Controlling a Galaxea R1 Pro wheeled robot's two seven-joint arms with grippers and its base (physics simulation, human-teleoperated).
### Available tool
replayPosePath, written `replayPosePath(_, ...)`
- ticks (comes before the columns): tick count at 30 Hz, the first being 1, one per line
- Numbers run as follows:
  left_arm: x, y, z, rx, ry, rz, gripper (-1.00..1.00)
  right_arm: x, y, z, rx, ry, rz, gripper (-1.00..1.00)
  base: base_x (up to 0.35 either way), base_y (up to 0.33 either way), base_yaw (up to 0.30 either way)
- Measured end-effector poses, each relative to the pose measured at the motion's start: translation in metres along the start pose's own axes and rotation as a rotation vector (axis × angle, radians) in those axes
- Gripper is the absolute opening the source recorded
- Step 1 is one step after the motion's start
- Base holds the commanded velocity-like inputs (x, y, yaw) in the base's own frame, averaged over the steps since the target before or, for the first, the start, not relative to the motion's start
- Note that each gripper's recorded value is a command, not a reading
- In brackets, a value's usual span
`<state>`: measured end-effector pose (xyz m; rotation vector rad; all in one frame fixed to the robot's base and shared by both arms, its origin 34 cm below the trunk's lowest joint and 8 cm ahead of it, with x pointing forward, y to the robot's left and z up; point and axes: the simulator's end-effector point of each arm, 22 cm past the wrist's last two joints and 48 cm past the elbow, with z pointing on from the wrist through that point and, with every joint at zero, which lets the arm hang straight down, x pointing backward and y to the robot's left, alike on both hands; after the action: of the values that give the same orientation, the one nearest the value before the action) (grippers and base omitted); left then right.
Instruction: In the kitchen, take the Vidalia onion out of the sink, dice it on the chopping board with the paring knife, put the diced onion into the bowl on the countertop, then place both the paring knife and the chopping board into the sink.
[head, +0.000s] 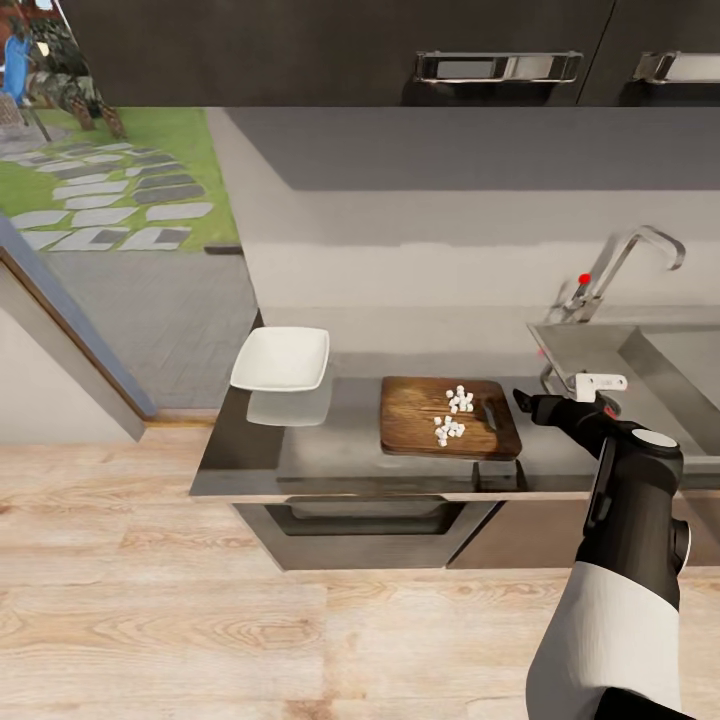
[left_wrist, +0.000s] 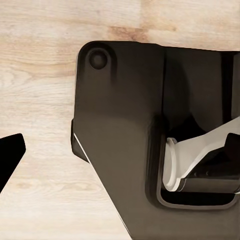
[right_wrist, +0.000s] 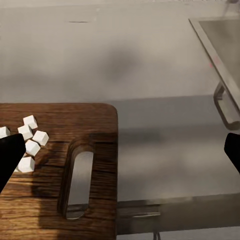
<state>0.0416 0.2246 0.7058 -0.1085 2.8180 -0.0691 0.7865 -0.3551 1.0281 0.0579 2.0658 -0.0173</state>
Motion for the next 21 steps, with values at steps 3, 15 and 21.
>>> replayPosePath(3,0.0,0.0,0.0,0.0,0.001,0.0,1.0,0.0,0.0,0.0,0.0,0.001,0.0,1.0,0.0,0.0,0.0)
replayPosePath(15,0.003,0.0,-0.002,0.0,0.011,0.0,1.0,0.007,0.0,0.004,0.001,0.012,-0.001,1.0,0.045,-0.056,0.071)
replayPosePath(21,0.004,0.0,-0.003,-0.001,0.017,0.0,1.0,0.01,0.0,0.006,0.002,0.018,-0.001,1.0,0.004,-0.004,0.099)
